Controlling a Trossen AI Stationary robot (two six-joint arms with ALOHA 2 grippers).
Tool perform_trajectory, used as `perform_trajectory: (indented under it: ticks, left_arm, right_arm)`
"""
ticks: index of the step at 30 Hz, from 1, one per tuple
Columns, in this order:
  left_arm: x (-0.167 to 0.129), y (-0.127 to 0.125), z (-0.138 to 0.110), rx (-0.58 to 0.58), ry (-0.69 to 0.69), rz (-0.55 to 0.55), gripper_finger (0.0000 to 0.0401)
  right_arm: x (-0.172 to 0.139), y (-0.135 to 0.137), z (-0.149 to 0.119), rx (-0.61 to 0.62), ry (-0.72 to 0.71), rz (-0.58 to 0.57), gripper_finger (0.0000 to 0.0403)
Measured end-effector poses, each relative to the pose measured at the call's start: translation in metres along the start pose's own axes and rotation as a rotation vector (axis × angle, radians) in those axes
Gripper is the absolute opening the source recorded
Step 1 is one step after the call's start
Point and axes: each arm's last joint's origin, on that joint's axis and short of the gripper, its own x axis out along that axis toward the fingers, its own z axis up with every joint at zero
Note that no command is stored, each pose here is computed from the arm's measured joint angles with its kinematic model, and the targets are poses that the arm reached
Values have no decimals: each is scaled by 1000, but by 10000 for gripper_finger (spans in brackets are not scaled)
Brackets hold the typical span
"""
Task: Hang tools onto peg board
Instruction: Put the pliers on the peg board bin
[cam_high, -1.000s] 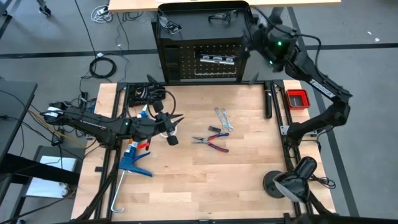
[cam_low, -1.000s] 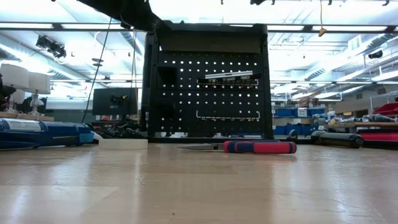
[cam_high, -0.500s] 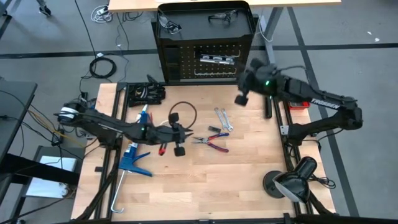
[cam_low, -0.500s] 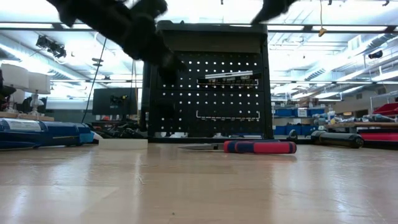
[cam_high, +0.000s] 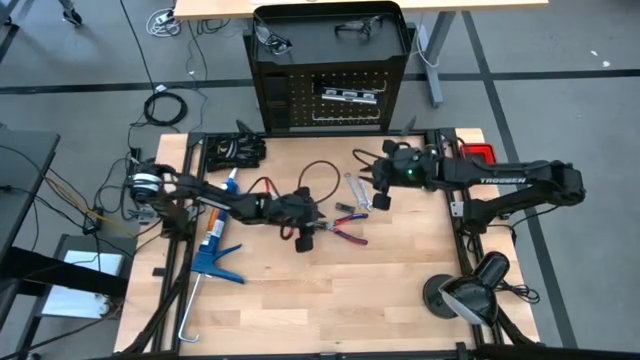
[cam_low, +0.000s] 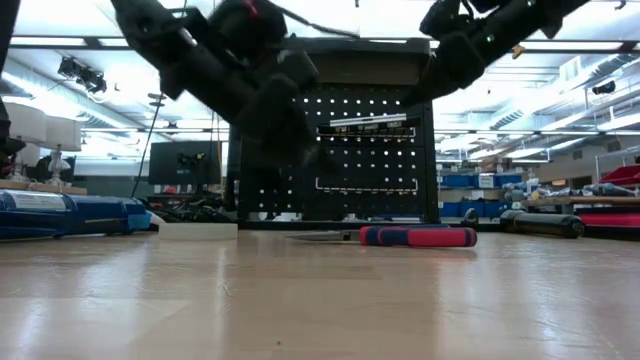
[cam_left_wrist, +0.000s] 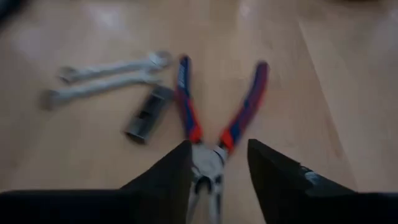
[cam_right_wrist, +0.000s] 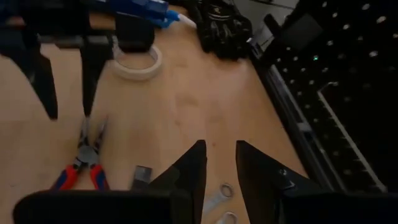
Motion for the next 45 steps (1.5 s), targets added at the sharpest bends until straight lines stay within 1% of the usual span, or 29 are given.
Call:
perform_trajectory:
  ticks: [4, 9, 12, 16, 23, 32, 34, 37, 40, 43, 45]
  left_arm:
    - [17, 0, -11, -3, 58, -65, 203]
    - [32, -1, -29, 0, 126, -51, 225]
    - [36, -1, -34, 3, 141, -26, 227]
    - [36, 0, -35, -11, 146, -10, 224]
    - [32, -2, -28, -16, 113, -44, 213]
    - [33, -2, -24, -13, 72, -43, 211]
    - [33, -2, -24, 5, 66, -29, 211]
    - [33, 0, -24, 38, 70, 34, 211]
    - [33, 1, -24, 42, 70, 70, 211]
    - [33, 4, -25, 35, 78, 71, 213]
    - [33, 7, -25, 20, 80, 37, 217]
  right_arm:
    - [4, 5, -8, 13, -26, 32, 95]
    - [6, 8, -15, 22, -20, 52, 97]
    - [7, 8, -16, 22, -17, 52, 94]
    - [7, 8, -17, 22, -19, 52, 95]
    - [7, 8, -17, 23, -19, 53, 94]
    - [7, 8, -17, 25, -18, 53, 94]
    - [7, 8, -17, 25, -19, 53, 93]
    - [7, 8, -17, 25, -19, 53, 94]
    - [7, 8, -17, 26, -18, 53, 95]
    - [7, 8, -17, 26, -19, 53, 94]
    - [7, 8, -17, 26, -19, 54, 93]
